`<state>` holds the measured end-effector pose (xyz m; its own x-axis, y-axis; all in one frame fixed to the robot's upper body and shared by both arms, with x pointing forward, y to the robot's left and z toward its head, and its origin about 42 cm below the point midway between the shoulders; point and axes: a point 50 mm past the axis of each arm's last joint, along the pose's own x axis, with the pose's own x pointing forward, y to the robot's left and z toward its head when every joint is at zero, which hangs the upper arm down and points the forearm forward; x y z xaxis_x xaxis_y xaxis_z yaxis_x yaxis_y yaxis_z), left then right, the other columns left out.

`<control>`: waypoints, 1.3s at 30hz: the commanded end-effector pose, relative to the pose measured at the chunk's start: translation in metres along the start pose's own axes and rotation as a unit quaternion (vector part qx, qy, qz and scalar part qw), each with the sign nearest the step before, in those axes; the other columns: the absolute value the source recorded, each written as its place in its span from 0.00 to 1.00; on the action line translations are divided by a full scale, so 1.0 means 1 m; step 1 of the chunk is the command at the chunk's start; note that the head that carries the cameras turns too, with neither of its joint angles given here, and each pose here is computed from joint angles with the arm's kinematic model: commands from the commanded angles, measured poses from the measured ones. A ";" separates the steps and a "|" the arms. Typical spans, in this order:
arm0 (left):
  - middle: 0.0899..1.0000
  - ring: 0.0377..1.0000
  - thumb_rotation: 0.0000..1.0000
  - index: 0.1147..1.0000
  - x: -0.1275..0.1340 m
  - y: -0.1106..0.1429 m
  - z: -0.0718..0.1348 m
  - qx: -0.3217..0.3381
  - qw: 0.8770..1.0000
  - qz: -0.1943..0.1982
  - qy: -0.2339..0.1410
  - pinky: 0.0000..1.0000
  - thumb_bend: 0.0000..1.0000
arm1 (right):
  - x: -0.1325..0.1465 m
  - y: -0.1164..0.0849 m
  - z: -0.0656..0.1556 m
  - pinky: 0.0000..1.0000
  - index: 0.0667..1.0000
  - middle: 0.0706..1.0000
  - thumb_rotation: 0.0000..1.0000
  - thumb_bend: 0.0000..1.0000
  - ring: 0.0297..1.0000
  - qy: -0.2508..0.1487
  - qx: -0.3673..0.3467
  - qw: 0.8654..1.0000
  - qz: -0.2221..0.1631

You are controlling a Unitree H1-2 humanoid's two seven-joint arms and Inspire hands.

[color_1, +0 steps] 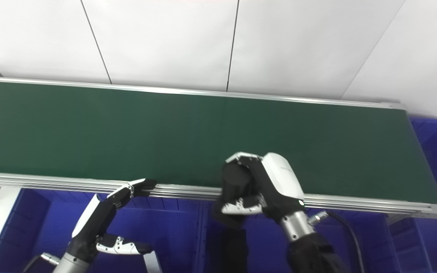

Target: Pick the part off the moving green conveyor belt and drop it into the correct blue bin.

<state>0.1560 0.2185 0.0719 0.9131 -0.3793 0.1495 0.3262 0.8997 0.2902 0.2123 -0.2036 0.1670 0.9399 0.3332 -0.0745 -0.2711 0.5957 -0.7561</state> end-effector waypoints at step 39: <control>0.83 0.81 0.44 0.79 0.007 0.009 0.004 -0.001 0.999 -0.034 -0.017 0.75 0.94 | -0.037 0.018 -0.025 0.74 0.91 0.90 0.58 0.85 0.86 0.034 0.030 0.997 0.060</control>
<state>0.1599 0.2238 0.0727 0.8943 -0.4304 0.1227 0.3839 0.8786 0.2839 0.1797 -0.2264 0.1266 0.8901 0.3361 -0.3079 -0.4517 0.5595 -0.6950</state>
